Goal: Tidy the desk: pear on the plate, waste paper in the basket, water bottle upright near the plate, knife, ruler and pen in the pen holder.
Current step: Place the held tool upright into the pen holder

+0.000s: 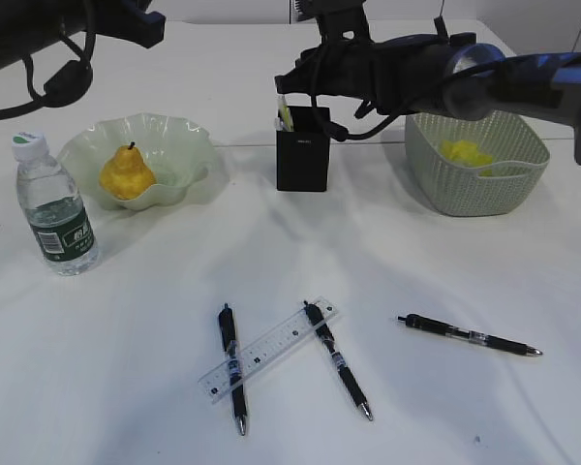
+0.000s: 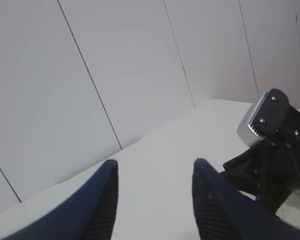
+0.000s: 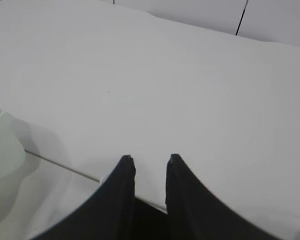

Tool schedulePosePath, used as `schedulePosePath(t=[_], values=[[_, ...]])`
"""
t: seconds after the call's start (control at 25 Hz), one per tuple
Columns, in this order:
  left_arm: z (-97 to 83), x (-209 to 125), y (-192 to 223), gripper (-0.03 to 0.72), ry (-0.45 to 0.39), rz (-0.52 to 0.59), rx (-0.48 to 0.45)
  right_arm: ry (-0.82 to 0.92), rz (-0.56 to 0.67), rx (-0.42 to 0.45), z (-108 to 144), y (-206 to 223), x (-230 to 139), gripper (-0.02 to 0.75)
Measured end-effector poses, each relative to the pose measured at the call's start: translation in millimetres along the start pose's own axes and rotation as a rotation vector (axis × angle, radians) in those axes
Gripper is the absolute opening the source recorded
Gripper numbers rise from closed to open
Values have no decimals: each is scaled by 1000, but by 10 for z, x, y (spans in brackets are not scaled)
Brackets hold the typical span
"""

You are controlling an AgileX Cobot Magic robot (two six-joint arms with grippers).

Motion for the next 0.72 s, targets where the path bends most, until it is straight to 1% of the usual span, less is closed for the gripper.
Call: schedulePosePath(t=[0.2, 0.32, 0.48, 0.56, 0.72], values=[[0, 0, 0, 341, 0, 0, 0, 13, 65, -1, 18, -90, -157, 166], [0, 0, 0, 341, 0, 0, 0, 43, 77, -45, -42, -202, -109, 166], [0, 0, 0, 341, 0, 0, 0, 117, 68, -83, -113, -408, 65, 166], [0, 0, 0, 341, 0, 0, 0, 164, 71, -114, -160, -520, 136, 167], [0, 0, 0, 341, 0, 0, 0, 196, 123, -218, -240, -718, 125, 166]])
Point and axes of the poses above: a point on each arm's last joint axis where the gripper is mounted, y pointing out along that axis toward the gripper, z along the wrist's bending axis when the last joint is at zero, x = y × z, the point moved 2 cm from there along y, pointing out along that axis toward the gripper, and after that the axes turned 4 degrees about -y, right-handed, at the moved point
